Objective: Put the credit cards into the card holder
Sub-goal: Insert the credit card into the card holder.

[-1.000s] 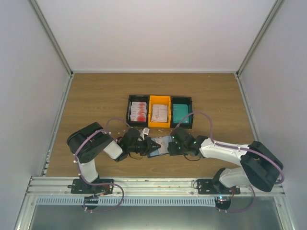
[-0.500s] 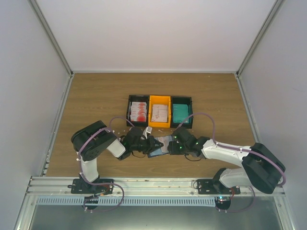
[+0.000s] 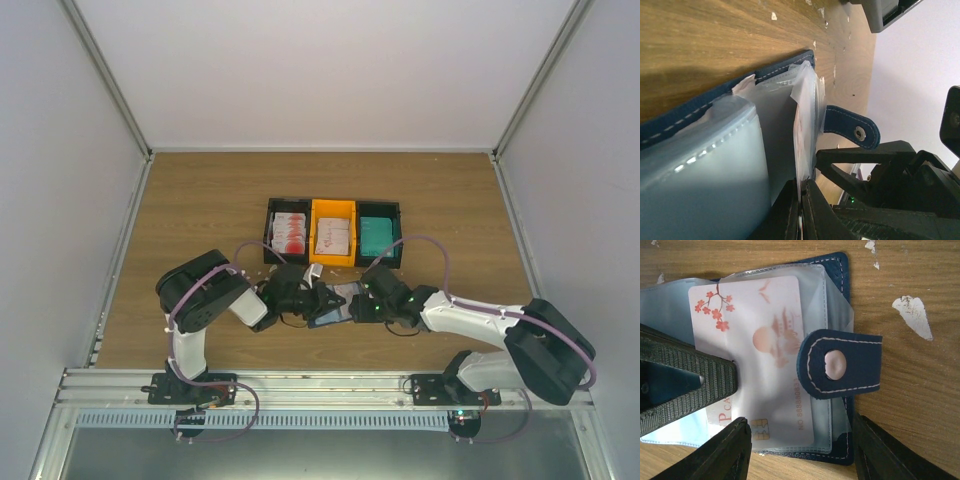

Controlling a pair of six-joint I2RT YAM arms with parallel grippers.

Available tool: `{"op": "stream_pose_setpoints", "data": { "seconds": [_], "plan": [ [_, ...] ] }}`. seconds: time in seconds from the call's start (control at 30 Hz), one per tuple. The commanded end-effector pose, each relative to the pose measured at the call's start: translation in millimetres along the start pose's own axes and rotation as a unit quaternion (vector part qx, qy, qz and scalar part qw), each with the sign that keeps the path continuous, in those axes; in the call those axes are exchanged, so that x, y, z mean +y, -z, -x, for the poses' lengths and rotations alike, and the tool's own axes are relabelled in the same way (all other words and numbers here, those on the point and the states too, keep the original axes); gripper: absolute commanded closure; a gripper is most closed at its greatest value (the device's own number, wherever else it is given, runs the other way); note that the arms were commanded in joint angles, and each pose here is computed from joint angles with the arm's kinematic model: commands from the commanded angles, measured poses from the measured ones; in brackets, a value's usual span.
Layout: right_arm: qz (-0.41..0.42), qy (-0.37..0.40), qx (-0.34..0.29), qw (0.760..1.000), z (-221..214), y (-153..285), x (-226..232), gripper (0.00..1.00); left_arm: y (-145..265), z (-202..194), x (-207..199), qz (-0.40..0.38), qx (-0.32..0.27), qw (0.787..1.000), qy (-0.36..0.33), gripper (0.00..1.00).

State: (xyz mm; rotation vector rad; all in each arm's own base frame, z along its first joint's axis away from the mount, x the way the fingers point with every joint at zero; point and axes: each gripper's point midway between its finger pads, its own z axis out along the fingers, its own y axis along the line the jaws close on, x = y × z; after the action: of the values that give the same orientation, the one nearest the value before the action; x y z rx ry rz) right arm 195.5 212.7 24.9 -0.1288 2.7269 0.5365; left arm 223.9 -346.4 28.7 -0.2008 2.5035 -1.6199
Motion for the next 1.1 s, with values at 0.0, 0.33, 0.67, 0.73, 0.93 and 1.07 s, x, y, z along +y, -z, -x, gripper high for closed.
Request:
{"op": "stream_pose_setpoints", "data": {
  "seconds": [0.0,0.33,0.67,0.73,0.93,1.07],
  "plan": [
    [-0.007,-0.013,0.01,1.0,-8.3,-3.4,-8.9,0.43,-9.1,-3.1,3.3,0.013,0.006,1.0,-0.018,0.96],
    [-0.013,-0.015,0.003,1.0,-5.3,-1.3,-11.3,0.44,-16.9,-5.9,3.5,0.019,0.025,0.999,-0.016,0.94],
    [-0.011,-0.02,-0.064,0.998,25.6,32.4,-6.9,0.43,-0.2,-4.3,-7.0,0.051,0.014,0.997,-0.048,0.74],
    [-0.008,-0.022,-0.078,0.997,31.2,39.8,-5.9,0.43,6.2,-4.9,-5.4,0.065,0.01,0.996,-0.054,0.69],
    [-0.005,-0.015,-0.096,0.995,40.0,55.2,-4.5,0.43,24.7,-6.5,-3.7,0.099,-0.001,0.993,-0.063,0.57],
    [-0.002,-0.003,-0.104,0.995,45.5,62.4,-0.6,0.43,31.4,-3.1,-3.9,0.118,-0.012,0.991,-0.07,0.56]
  ]
}}
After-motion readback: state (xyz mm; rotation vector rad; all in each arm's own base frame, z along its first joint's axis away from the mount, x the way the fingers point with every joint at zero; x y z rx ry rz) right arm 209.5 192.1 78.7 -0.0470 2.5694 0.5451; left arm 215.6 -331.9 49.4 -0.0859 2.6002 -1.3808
